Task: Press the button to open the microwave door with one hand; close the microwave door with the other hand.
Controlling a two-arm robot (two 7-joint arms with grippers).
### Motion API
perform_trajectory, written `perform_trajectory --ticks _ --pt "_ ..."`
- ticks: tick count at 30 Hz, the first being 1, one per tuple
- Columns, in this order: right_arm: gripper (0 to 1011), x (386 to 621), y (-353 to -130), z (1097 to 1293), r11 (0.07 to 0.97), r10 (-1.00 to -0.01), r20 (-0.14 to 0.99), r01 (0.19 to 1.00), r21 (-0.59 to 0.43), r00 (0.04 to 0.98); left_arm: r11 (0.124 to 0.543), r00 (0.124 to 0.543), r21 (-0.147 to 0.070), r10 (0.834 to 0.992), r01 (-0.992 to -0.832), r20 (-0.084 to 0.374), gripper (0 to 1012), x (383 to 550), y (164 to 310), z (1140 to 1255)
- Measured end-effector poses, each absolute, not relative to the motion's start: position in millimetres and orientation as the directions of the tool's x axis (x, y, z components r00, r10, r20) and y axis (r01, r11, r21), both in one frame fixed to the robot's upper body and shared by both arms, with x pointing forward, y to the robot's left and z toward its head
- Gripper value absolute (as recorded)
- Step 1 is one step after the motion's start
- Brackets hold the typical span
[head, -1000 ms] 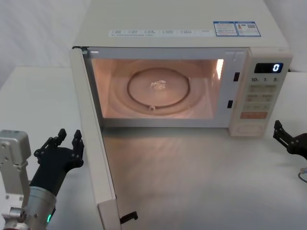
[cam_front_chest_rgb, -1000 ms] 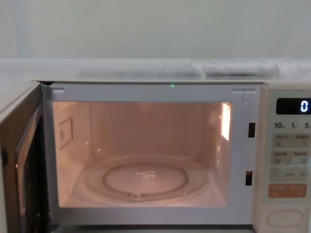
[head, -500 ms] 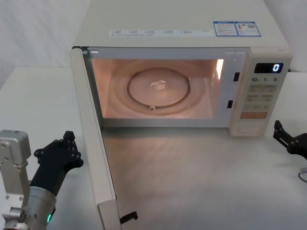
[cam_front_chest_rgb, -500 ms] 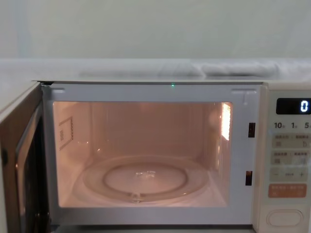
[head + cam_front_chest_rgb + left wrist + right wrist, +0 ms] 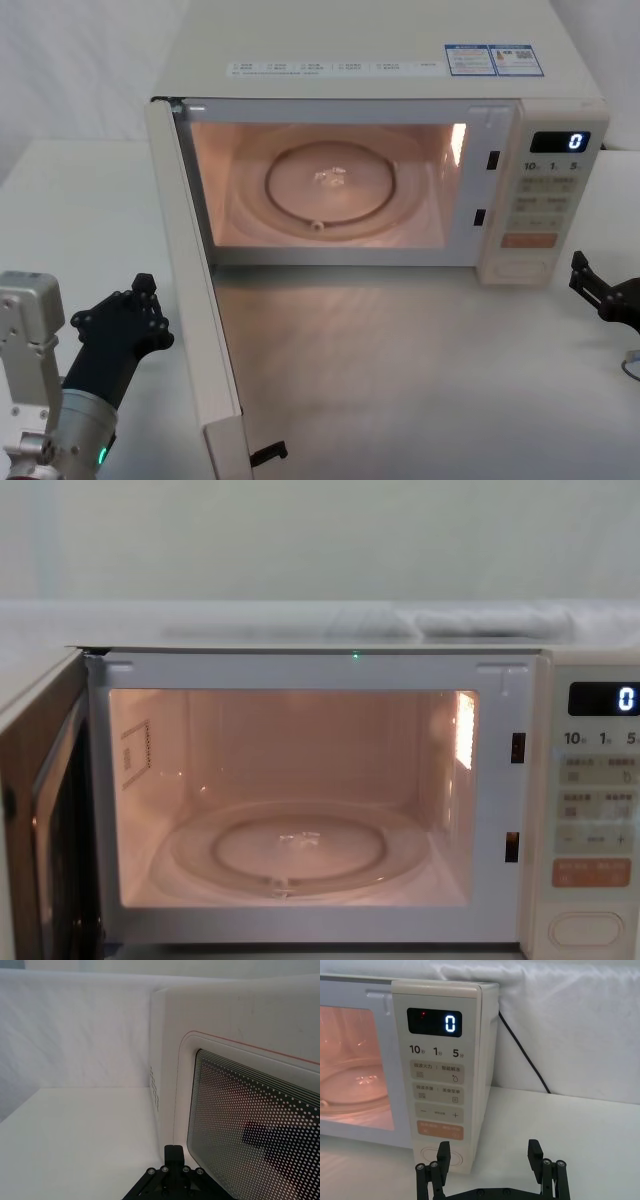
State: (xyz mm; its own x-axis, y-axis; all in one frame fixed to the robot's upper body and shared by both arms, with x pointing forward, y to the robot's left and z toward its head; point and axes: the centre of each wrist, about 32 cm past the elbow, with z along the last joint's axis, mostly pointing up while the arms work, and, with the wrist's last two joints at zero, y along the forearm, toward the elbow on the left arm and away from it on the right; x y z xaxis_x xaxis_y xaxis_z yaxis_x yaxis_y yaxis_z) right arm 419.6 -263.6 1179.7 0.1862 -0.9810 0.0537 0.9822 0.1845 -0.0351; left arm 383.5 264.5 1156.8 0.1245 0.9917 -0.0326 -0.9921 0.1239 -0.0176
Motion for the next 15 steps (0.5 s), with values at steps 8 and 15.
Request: perform_trajectory --ticks 8,15 --pt "1002 419.6 -263.6 1179.8 0.185 -0.981 0.054 0.982 -0.035 0.186 0.154 0.154 -0.02 0.987 -0.988 -0.038 0 377.9 270.0 1156.8" --pt "1002 419.6 -263.6 1179.8 0.185 -0.981 0.054 0.982 -0.035 0.186 0.163 0.164 -0.026 0.986 -0.986 -0.032 0 374.4 283.2 1161.6"
